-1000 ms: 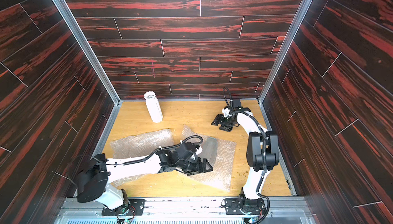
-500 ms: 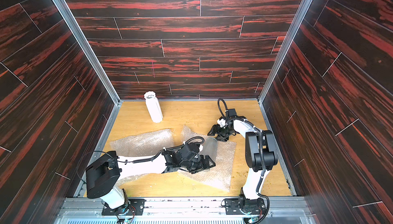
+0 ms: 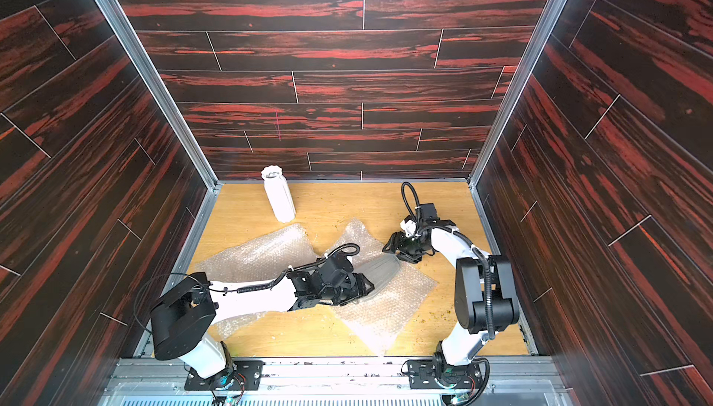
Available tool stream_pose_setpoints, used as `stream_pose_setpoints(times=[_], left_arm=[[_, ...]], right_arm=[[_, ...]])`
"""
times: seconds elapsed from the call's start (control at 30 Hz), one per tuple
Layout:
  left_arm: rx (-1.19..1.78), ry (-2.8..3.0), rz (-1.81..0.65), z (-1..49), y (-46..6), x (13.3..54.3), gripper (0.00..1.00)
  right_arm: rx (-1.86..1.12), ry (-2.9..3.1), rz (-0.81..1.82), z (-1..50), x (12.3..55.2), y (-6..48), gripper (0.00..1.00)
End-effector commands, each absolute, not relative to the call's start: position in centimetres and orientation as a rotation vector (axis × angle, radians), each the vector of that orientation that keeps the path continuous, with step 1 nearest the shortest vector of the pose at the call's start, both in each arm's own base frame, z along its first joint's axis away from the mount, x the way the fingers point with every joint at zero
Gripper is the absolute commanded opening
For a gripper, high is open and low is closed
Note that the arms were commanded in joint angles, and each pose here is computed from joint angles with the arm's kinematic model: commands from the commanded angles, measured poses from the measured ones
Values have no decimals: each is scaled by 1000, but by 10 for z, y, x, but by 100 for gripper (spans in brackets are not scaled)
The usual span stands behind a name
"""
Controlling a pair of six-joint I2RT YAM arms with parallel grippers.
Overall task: Unwrap the vase from the bubble wrap
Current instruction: Pick up the vase from the bubble wrap.
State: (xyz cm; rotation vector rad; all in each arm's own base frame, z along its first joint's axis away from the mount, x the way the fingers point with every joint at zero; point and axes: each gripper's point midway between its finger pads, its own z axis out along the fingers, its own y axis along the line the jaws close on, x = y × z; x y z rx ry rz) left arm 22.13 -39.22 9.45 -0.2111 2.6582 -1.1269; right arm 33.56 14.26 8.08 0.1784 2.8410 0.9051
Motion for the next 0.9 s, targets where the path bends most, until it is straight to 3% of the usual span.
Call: stream_pose_setpoints(times=[0.0, 0.23, 0.33, 0.43, 0.53, 0.6, 0.87], left_arm=[[-148, 2475, -1288, 135, -416, 244, 54], [-114, 2403, -1405, 146, -428, 252, 38], [-104, 2380, -1405, 150, -427, 257, 27], [-86, 2394, -1364, 152, -425, 262, 23], [-18, 2486, -1216, 149, -422, 265, 13], [5, 2582, -1056, 142, -411, 269, 0], [208, 2753, -613, 160, -380, 286, 0]], right_arm=[[195, 2886, 986, 87, 311, 151, 64], [223, 2914, 976, 80, 301, 149, 63], [230, 2921, 985, 79, 297, 149, 62], [238, 2920, 986, 81, 294, 148, 62], [238, 2914, 987, 83, 293, 148, 62], [235, 2905, 987, 86, 294, 148, 62], [228, 2818, 983, 103, 312, 147, 62]])
